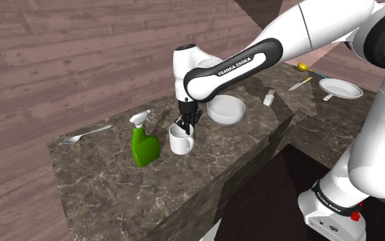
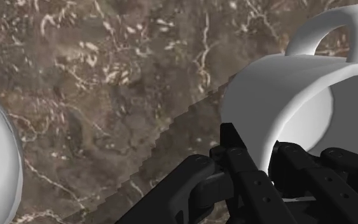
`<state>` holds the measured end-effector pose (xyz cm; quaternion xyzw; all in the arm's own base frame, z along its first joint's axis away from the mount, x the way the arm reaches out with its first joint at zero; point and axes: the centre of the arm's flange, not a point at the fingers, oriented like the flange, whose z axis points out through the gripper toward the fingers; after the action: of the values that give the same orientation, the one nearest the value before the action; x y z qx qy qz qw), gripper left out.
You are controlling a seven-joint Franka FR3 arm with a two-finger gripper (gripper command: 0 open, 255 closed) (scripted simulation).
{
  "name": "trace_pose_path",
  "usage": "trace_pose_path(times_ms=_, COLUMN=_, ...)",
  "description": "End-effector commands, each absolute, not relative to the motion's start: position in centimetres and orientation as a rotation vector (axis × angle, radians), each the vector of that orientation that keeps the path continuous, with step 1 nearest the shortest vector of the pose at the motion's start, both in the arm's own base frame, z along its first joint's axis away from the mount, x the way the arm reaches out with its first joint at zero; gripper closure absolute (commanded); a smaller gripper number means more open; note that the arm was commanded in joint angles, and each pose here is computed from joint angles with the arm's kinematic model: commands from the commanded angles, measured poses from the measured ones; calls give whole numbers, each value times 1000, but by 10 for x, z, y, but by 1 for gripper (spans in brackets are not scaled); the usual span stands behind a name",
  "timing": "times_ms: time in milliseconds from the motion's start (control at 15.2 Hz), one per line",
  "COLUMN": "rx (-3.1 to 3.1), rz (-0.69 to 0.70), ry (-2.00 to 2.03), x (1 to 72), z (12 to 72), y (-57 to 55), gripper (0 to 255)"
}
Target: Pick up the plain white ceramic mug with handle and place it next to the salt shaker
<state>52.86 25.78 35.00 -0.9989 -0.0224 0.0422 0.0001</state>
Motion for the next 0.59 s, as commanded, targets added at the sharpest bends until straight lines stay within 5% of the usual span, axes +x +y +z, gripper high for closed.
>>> trace_pose_path(times_ms=0, rx=-3138, rz=132, ry=-71, x=529, z=359, y=258, gripper=255)
trace_pose_path(times_ms=528, rx=-3138, rz=132, ry=-71, x=529, z=402, y=258, gripper=255)
